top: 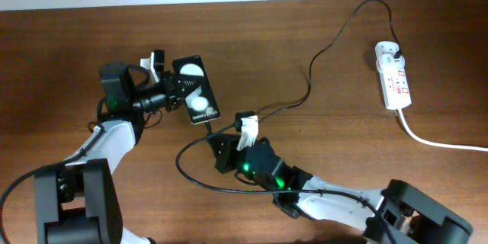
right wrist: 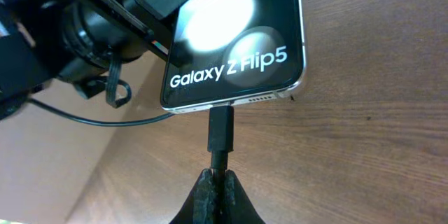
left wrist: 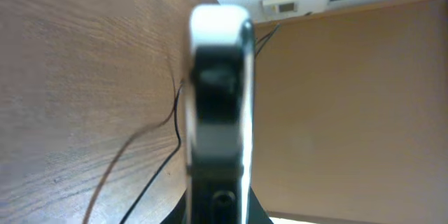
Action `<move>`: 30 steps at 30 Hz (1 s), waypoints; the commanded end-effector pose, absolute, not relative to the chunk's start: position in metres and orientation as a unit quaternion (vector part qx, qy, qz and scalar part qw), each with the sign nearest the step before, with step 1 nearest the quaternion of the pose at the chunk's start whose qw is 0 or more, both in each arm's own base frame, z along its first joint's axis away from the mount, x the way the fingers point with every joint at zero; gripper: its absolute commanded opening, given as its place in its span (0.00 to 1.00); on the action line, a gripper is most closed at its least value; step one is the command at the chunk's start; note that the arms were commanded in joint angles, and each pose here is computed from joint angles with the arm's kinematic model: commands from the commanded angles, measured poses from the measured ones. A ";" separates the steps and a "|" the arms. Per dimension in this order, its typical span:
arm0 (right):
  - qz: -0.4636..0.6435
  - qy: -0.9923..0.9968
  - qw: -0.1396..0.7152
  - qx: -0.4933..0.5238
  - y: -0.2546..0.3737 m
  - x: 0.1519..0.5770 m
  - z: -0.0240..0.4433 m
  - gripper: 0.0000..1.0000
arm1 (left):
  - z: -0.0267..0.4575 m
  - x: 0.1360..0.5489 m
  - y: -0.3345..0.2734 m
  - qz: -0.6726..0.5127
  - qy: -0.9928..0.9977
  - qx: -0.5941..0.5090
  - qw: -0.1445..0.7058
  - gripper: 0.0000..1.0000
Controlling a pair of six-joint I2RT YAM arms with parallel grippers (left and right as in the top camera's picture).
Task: Plug charger to phone and switch on socket
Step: 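Push the connector into the phone's bottom port with the right gripper, then release the cable with the right gripper and lower the phone with the left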
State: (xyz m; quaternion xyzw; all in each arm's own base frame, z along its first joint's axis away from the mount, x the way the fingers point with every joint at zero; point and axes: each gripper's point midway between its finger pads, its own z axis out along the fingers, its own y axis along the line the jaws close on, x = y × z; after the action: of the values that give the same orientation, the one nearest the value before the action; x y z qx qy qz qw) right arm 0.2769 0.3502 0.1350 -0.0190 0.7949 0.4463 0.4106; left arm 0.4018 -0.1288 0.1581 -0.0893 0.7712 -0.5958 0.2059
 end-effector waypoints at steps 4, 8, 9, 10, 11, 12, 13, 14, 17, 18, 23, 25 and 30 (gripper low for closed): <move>0.410 0.764 0.498 -0.024 0.357 0.316 0.174 0.04 | 0.175 0.382 -0.143 -0.627 0.757 -0.043 0.178 0.00; 0.404 0.768 0.496 -0.028 0.357 0.316 0.170 0.04 | 0.175 0.382 -0.143 -0.627 0.757 -0.041 0.180 0.00; 0.405 0.768 0.496 -0.028 0.357 0.315 0.171 0.05 | 0.175 0.382 -0.143 -0.627 0.757 -0.041 0.180 0.00; 0.405 0.768 0.496 -0.028 0.357 0.315 0.171 0.12 | 0.175 0.382 -0.143 -0.627 0.757 -0.042 0.180 0.00; 0.405 0.770 0.492 -0.031 0.357 0.314 0.169 0.39 | 0.175 0.382 -0.143 -0.627 0.757 -0.041 0.180 0.00; 0.402 0.774 0.488 -0.033 0.357 0.314 0.166 0.66 | 0.175 0.383 -0.143 -0.625 0.758 -0.043 0.183 0.00; 0.398 0.780 0.482 -0.035 0.357 0.313 0.161 0.82 | 0.174 0.385 -0.142 -0.621 0.760 -0.048 0.186 0.00; 0.393 0.786 0.475 -0.039 0.357 0.311 0.156 0.89 | 0.174 0.385 -0.142 -0.621 0.760 -0.048 0.187 0.00; 0.383 0.799 0.456 -0.084 0.361 0.301 0.146 0.99 | 0.171 0.390 -0.139 -0.610 0.765 -0.056 0.199 0.00; 0.380 0.799 0.456 -0.101 0.361 0.297 0.149 0.99 | 0.170 0.392 -0.138 -0.604 0.767 -0.049 0.211 0.00; 0.339 0.819 0.450 -0.109 0.328 0.296 0.164 0.99 | 0.162 0.394 -0.136 -0.567 0.779 0.010 0.267 0.00; 0.326 0.836 0.430 -0.104 0.308 0.297 0.163 0.99 | 0.147 0.399 -0.129 -0.541 0.799 -0.027 0.263 0.00; 0.249 0.903 0.344 -0.064 0.246 0.299 0.116 0.99 | 0.088 0.407 -0.092 -0.409 0.865 -0.160 0.243 0.00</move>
State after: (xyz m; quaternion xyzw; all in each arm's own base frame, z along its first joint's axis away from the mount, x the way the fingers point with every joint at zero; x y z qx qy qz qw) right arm 0.2990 0.2704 0.1349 -0.0762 0.8795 0.2771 0.3793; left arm 0.3958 -0.1172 0.1049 -0.1205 0.8353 -0.4957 0.2052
